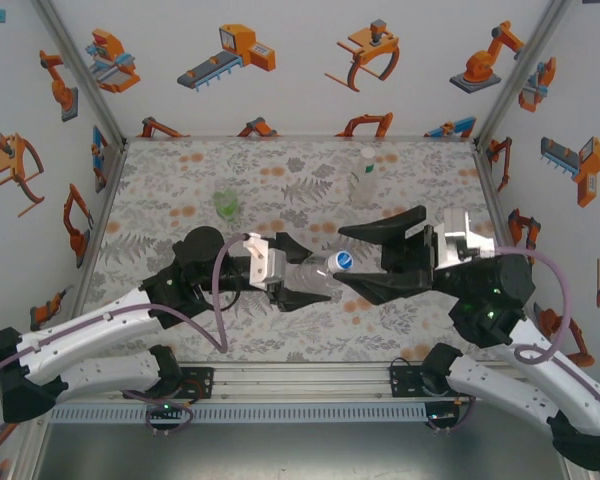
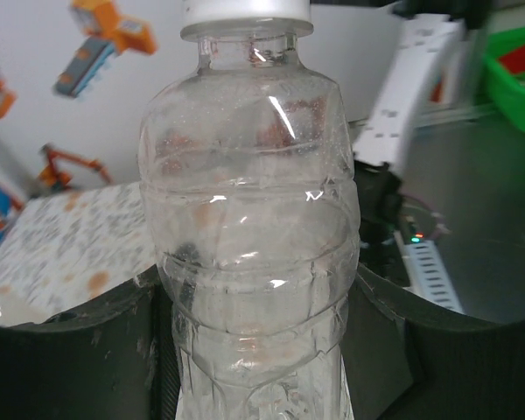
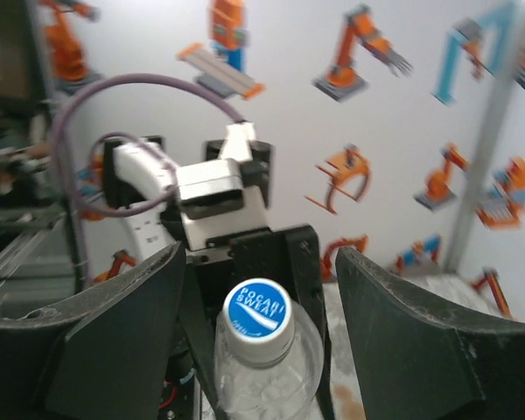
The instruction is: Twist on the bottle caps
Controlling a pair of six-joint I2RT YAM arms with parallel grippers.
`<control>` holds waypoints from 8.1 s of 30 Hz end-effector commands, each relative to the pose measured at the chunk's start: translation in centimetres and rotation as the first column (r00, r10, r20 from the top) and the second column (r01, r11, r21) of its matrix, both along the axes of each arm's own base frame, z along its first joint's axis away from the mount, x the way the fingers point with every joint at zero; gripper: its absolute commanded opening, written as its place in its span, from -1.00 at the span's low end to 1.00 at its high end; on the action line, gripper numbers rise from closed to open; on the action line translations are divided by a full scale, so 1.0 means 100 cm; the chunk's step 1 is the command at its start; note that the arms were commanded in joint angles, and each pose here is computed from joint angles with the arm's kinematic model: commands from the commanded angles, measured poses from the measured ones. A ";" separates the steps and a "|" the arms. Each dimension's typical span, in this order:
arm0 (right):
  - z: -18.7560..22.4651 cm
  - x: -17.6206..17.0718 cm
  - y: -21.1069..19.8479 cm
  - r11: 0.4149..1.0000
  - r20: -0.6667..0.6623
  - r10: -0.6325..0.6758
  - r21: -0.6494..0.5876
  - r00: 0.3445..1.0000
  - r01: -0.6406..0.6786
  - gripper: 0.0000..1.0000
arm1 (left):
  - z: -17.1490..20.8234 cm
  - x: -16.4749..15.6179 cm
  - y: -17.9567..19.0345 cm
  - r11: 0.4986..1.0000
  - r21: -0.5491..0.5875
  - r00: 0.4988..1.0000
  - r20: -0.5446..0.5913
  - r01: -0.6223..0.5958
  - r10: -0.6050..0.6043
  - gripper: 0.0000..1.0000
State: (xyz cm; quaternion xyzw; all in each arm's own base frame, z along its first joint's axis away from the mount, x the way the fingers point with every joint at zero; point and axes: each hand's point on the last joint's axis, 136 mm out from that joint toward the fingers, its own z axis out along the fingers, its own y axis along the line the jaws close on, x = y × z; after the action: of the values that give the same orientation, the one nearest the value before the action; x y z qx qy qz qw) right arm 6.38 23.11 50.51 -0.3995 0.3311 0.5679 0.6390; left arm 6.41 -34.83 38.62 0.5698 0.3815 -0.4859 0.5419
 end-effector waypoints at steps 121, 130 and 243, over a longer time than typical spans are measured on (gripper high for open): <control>-0.001 -0.069 -0.010 0.953 0.270 0.303 -0.096 0.914 -0.287 -0.07 | 0.014 -0.059 0.005 0.951 0.031 0.949 0.069 0.306 -0.308 -1.00; -0.002 -0.072 -0.005 0.921 0.211 0.388 -0.130 0.897 -0.368 -0.16 | 0.012 -0.056 -0.002 0.950 0.034 0.949 0.054 0.309 -0.311 -1.00; -0.238 0.422 0.054 0.633 -0.178 -0.748 -0.481 0.639 0.607 -1.00 | -0.083 0.135 0.109 0.523 0.345 0.478 -0.212 -0.779 0.852 0.87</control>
State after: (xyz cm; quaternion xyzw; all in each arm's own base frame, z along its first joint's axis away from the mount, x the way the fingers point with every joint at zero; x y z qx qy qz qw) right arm 47.24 28.03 23.78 -0.2385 0.7150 0.2525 0.6068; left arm 19.89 -25.32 30.44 0.2950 0.7309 -0.2269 0.5721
